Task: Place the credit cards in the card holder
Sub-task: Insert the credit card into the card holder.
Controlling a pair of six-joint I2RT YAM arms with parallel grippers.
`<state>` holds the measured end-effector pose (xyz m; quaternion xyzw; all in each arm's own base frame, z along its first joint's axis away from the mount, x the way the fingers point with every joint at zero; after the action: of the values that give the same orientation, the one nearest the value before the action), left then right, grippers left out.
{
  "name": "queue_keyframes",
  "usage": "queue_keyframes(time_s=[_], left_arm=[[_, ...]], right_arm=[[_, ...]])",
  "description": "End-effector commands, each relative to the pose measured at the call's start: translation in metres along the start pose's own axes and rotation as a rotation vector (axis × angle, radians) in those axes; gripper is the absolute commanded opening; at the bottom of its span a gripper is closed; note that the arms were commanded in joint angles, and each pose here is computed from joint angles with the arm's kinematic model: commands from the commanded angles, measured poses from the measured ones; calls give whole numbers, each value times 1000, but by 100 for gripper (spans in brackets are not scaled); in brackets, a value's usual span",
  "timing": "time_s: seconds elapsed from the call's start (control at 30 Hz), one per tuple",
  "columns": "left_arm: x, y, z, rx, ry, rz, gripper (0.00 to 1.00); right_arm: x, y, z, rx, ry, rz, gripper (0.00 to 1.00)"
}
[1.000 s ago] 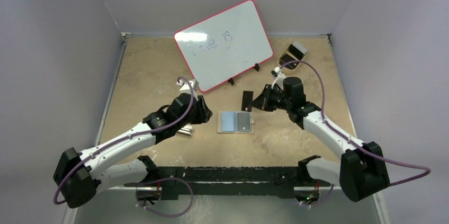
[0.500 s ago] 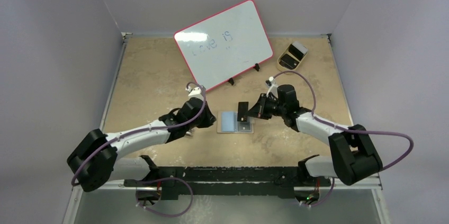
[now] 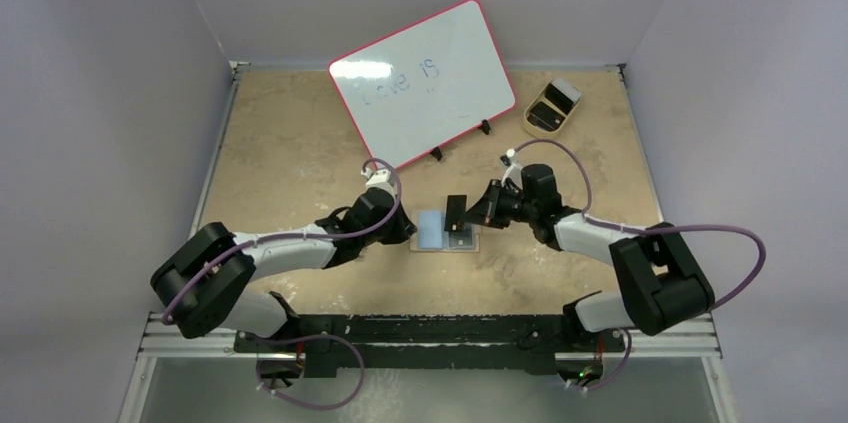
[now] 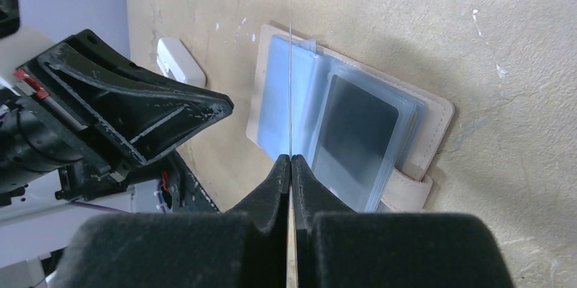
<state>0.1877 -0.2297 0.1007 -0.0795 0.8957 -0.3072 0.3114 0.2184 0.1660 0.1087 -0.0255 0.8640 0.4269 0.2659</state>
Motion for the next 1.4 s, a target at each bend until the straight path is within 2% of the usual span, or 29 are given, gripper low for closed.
queue_keyframes(time_s=[0.0, 0.4, 1.37], left_arm=[[3, -1, 6, 34, -7, -25, 0], [18, 20, 10, -20, 17, -32, 0], [20, 19, 7, -27, 12, -42, 0]], right_arm=[[2, 0, 4, -31, -17, 18, 0], [19, -13, 13, -43, 48, 57, 0], [34, -17, 22, -95, 147, 137, 0]])
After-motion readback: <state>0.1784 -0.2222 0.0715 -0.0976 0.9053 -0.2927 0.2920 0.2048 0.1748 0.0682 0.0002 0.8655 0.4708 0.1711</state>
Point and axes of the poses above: each gripper's point midway between its finger pads, its own z axis out along the fingers, its own y axis along the line the jaws close on, x = y × z, the point moved 8 cm from there along -z, back along the fingers, and after that the axes turned 6 degrees about -z, right-handed, at the moved point
